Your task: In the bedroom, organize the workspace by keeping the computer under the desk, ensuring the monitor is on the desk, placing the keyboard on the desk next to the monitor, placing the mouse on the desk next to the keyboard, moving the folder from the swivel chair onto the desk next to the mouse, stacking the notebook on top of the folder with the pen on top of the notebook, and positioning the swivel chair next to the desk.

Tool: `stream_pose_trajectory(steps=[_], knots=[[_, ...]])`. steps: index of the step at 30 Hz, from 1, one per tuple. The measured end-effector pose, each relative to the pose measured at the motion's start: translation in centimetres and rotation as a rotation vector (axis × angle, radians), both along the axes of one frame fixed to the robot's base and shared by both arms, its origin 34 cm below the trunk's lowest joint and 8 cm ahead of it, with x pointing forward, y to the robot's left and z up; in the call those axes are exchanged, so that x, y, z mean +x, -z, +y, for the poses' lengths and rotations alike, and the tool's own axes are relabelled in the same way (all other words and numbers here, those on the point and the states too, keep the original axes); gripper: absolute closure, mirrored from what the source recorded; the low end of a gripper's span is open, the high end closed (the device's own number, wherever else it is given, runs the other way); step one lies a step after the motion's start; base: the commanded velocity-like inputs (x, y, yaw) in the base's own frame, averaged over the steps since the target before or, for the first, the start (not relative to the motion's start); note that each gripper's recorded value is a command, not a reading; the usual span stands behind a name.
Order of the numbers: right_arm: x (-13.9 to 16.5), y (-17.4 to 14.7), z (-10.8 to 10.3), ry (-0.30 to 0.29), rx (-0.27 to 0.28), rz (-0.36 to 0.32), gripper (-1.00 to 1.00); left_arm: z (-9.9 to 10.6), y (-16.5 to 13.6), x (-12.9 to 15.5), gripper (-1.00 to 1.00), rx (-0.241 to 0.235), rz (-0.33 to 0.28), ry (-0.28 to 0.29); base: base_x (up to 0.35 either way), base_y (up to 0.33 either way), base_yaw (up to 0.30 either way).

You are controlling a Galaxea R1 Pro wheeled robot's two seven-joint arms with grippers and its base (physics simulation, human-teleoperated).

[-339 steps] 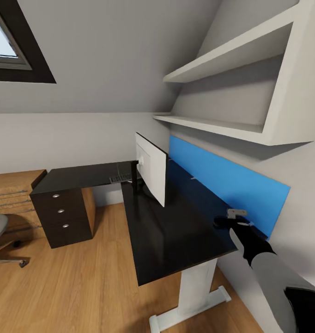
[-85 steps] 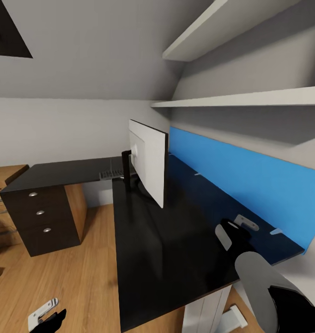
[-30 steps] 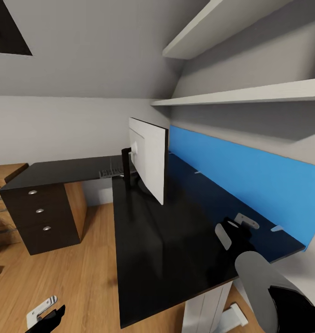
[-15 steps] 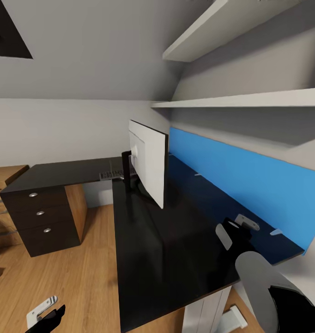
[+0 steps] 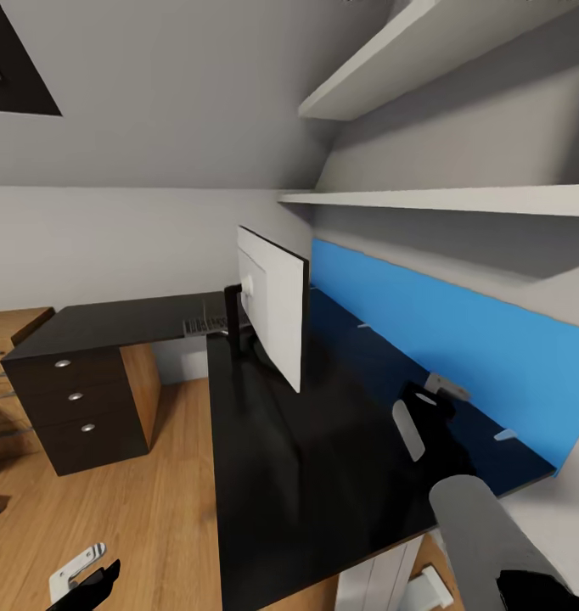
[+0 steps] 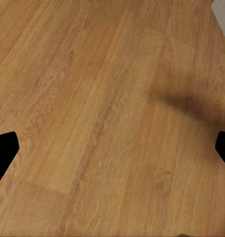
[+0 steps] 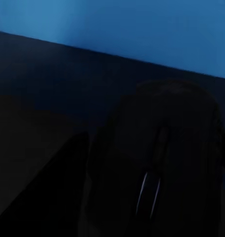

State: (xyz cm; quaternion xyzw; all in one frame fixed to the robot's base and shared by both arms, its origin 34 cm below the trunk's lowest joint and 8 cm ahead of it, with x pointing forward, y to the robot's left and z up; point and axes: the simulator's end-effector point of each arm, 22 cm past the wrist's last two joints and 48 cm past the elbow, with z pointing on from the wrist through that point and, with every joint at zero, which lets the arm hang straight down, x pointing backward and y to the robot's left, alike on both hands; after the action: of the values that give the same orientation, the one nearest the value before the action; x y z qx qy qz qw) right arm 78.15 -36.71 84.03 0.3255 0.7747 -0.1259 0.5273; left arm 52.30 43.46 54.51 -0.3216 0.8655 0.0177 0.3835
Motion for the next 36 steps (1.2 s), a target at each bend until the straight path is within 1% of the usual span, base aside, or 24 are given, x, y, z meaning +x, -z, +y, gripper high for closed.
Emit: stream_pose_trajectory(steps=[2,3,4,7,10,14,16,20,22,23,24,27,31,36], knots=[[-0.8,-0.7,0.6,-0.017,0.003,-0.003,1.00,0.0,-0.4,0.0,-1.00,0.000,0.000,0.000,0.000,0.000,0.000],[-1.7,-1.0,2.0,-0.043,0.011,-0.007,1.00,0.0,-0.6,0.1,-1.00,0.000,0.001,0.000,-0.010,0.000,0.000],[-2.0,-1.5,3.3,-0.071,0.002,-0.014,1.00,0.0,-0.7,0.1,-1.00,0.000,0.001,0.000,-0.082,0.000,0.000],[-2.0,-2.1,5.4,-0.123,-0.025,-0.014,1.00,0.0,-1.3,0.1,-1.00,0.001,0.001,0.000,-0.215,0.000,0.000],[-1.9,-2.5,6.5,-0.146,-0.030,-0.011,1.00,0.0,-1.8,0.2,-1.00,0.000,0.002,-0.001,-0.299,0.000,0.000],[-1.8,-3.3,7.9,-0.162,-0.019,-0.013,1.00,0.0,-2.5,0.2,-1.00,0.000,0.002,-0.002,-0.328,0.000,0.000],[-1.8,-3.7,8.2,-0.167,-0.019,-0.013,1.00,0.0,-2.9,0.3,-1.00,0.000,0.002,-0.002,-0.336,0.000,0.000],[-1.6,-4.6,9.6,-0.199,-0.036,-0.015,1.00,0.0,-3.6,0.3,-1.00,0.000,0.004,-0.002,-0.312,0.000,0.000],[-1.6,-4.5,10.0,-0.207,-0.039,-0.014,1.00,0.0,-3.6,0.3,-1.00,0.000,0.004,-0.002,-0.112,0.000,0.061],[-1.6,-4.6,10.5,-0.220,-0.047,-0.015,1.00,0.0,-3.6,0.2,-1.00,-0.001,0.004,-0.002,-0.007,0.000,0.244],[-1.7,-4.4,11.9,-0.254,-0.070,-0.012,1.00,-0.1,-3.2,-0.1,-1.00,-0.003,0.016,-0.002,-0.004,0.000,0.253],[-1.8,-4.3,12.7,-0.274,-0.087,-0.011,1.00,-0.1,-2.6,-0.7,-1.00,-0.004,0.033,-0.001,-0.053,0.033,0.262],[-1.8,-4.3,13.0,-0.280,-0.092,-0.011,1.00,-0.2,-2.3,-0.9,-1.00,-0.005,0.039,0.000,-0.201,0.145,0.239],[-1.8,-4.3,13.1,-0.285,-0.092,-0.010,1.00,-0.2,-2.3,-0.9,-1.00,-0.006,0.039,0.001,-0.158,0.261,0.065]])
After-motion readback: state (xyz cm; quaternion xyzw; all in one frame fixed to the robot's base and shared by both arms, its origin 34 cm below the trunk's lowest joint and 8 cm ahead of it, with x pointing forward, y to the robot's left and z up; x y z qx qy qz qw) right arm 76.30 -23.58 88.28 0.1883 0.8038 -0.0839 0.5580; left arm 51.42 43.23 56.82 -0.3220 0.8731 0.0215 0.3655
